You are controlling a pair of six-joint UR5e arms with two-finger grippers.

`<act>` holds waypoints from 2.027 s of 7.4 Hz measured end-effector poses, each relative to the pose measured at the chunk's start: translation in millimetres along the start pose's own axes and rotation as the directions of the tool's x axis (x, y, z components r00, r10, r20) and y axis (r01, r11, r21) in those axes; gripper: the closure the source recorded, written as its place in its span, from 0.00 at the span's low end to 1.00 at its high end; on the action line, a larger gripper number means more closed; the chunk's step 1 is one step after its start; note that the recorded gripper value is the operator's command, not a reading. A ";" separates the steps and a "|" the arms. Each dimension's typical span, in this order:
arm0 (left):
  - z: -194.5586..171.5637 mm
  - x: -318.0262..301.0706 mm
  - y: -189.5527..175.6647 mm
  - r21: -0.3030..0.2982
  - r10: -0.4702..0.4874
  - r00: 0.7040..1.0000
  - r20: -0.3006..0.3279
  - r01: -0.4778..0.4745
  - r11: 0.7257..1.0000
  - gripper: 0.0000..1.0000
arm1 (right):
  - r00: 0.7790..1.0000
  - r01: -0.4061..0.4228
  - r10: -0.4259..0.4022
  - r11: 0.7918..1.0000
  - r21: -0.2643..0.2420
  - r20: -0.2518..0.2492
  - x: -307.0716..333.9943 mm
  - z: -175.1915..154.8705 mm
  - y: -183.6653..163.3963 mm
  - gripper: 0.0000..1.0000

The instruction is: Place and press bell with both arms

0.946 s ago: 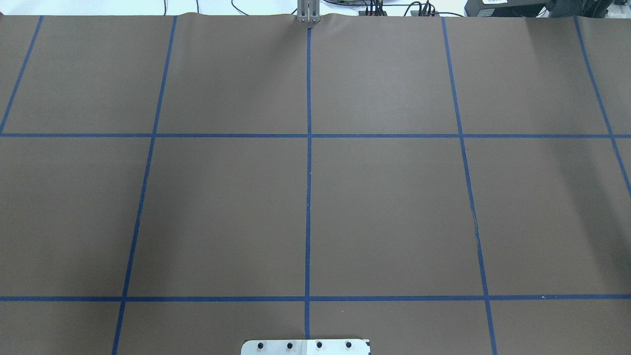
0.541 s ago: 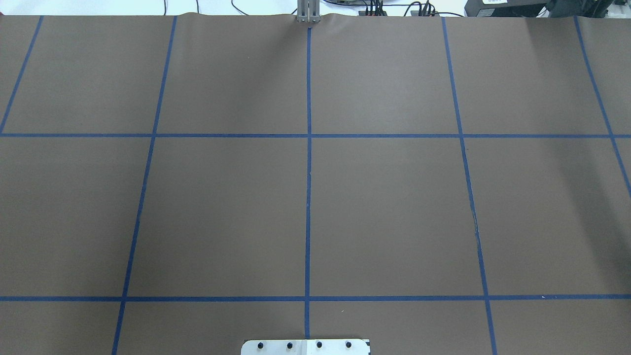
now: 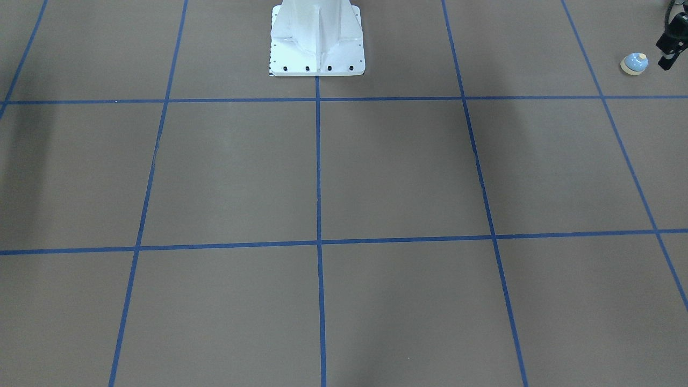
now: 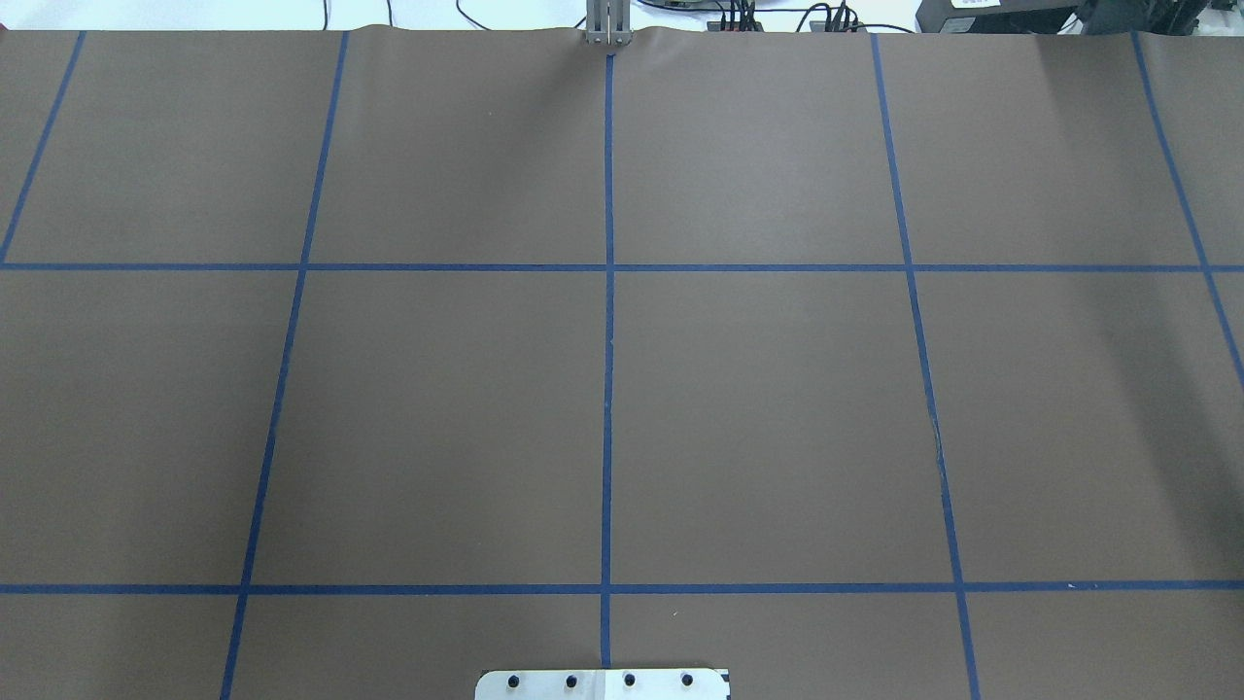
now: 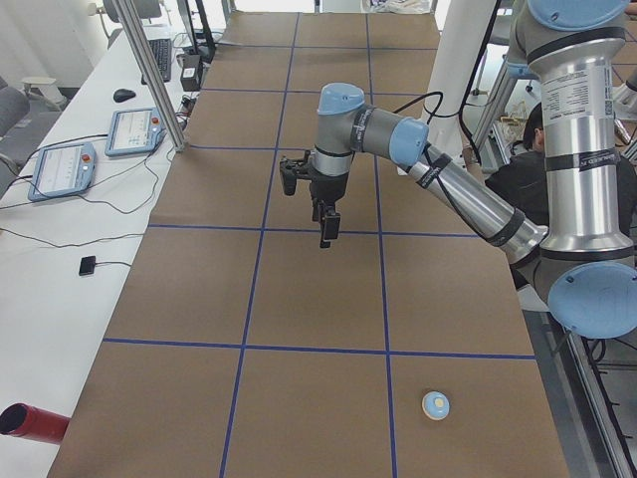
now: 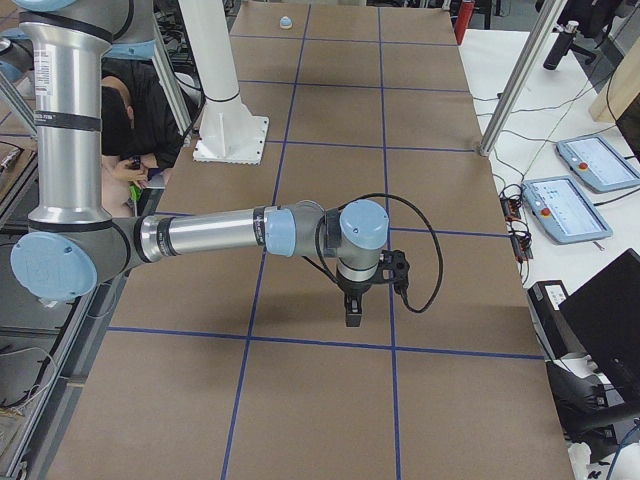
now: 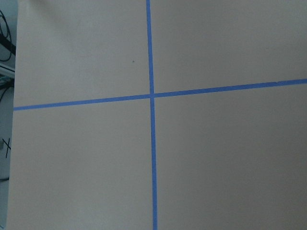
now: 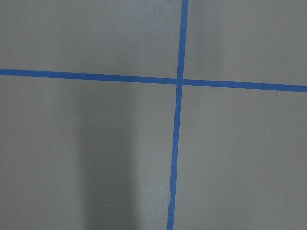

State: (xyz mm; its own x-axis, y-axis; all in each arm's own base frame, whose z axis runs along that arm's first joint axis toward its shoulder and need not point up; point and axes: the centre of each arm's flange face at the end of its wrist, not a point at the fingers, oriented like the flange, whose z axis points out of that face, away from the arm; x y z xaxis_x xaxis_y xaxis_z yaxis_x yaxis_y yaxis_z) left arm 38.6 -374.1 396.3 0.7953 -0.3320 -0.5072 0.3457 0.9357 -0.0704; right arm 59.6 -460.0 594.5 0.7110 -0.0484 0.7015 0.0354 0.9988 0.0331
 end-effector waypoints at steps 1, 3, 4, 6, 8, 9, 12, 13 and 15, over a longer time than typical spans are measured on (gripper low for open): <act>13.0 17.8 14.7 0.011 -0.123 0.991 0.048 0.123 0.992 0.00 | 1.000 -0.002 0.002 1.000 -0.001 0.001 0.4 0.5 1.7 0.00; 46.4 36.4 45.5 0.100 -0.324 0.933 0.158 0.312 0.945 0.00 | 1.000 -0.006 0.006 1.000 -0.004 0.003 1.3 1.7 3.7 0.00; 64.5 31.3 59.9 0.164 -0.396 0.893 0.213 0.367 0.916 0.00 | 1.000 -0.007 0.007 1.000 -0.004 0.002 1.4 1.8 3.9 0.00; 94.3 -0.4 83.1 0.285 -0.509 0.805 0.306 0.432 0.856 0.00 | 1.000 -0.008 0.008 1.000 -0.005 0.000 1.9 2.2 4.1 0.00; 122.8 -26.2 106.5 0.394 -0.619 0.702 0.352 0.489 0.778 0.00 | 1.000 -0.009 0.009 1.000 -0.007 -0.001 2.5 3.4 3.3 0.00; 139.0 -38.4 119.9 0.444 -0.669 0.646 0.367 0.511 0.736 0.00 | 1.000 -0.010 0.010 1.000 -0.008 0.000 2.9 3.9 3.1 0.00; 202.5 -62.9 151.1 0.609 -0.806 0.494 0.327 0.541 0.579 0.00 | 1.000 -0.009 0.009 1.000 -0.009 -0.001 3.4 4.4 2.7 0.00; 223.6 -70.0 159.3 0.652 -0.840 0.453 0.298 0.546 0.526 0.00 | 1.000 -0.007 0.007 1.000 -0.009 -0.001 2.8 4.1 1.9 0.00; 266.9 -82.5 179.3 0.707 -0.884 0.403 0.235 0.553 0.440 0.00 | 1.000 0.004 -0.004 1.000 -0.002 -0.003 -0.2 1.8 -2.5 0.00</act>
State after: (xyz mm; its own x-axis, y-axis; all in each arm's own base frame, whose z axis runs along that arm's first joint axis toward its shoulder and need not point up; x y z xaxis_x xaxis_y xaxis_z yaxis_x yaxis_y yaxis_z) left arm 167.9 -210.8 654.8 0.1322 -0.9894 0.0601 0.9444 0.1441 0.2956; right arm 58.1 -462.5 595.5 0.7130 -0.0524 0.6992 0.0396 0.9986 0.0345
